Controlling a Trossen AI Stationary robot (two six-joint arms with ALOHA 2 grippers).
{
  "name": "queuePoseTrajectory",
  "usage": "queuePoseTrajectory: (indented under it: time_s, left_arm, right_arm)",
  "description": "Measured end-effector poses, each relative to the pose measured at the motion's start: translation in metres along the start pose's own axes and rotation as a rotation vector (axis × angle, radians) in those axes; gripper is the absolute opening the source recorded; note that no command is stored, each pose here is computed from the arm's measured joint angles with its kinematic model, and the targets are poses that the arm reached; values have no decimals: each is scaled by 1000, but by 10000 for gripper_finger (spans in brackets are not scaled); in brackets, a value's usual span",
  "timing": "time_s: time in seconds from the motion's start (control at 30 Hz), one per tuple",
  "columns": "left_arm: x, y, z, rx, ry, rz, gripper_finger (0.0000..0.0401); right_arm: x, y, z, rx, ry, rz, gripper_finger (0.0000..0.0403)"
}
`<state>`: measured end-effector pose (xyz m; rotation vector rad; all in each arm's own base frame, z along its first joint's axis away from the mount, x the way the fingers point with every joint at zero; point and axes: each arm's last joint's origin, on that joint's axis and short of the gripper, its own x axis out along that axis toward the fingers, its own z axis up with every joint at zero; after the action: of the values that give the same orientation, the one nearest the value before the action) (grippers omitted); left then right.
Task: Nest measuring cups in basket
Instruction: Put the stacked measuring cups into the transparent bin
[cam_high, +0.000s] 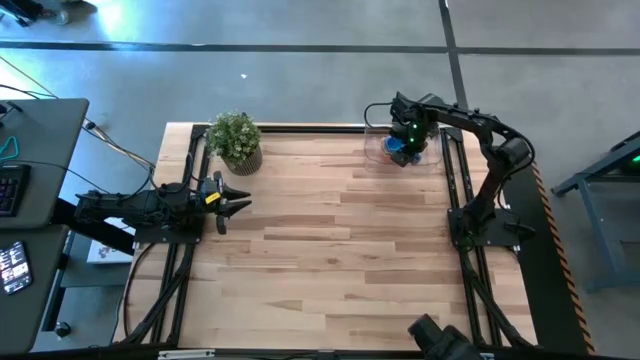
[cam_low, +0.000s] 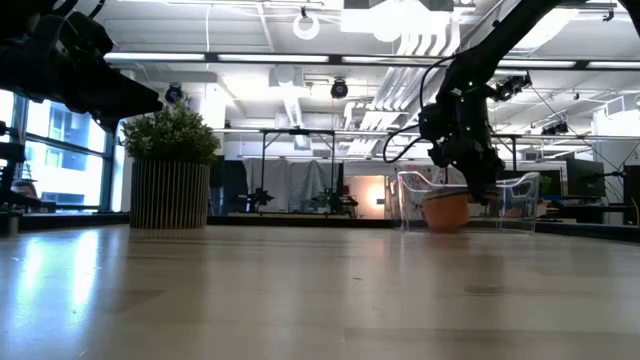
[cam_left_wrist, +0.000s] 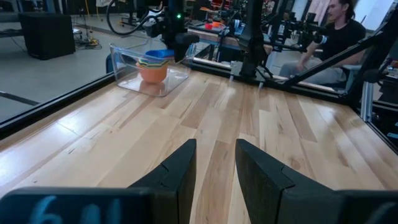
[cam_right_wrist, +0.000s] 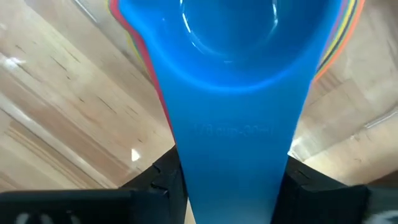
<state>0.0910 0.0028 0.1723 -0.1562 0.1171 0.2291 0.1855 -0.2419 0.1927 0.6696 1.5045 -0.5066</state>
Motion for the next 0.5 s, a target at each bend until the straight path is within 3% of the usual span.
queuePoseTrajectory:
  time_s: [0.5]
  left_arm:
    - [0, 0, 0, 0, 0, 0, 104]
  right_arm:
    - [-3, -1, -1, -10, -5, -41, 265]
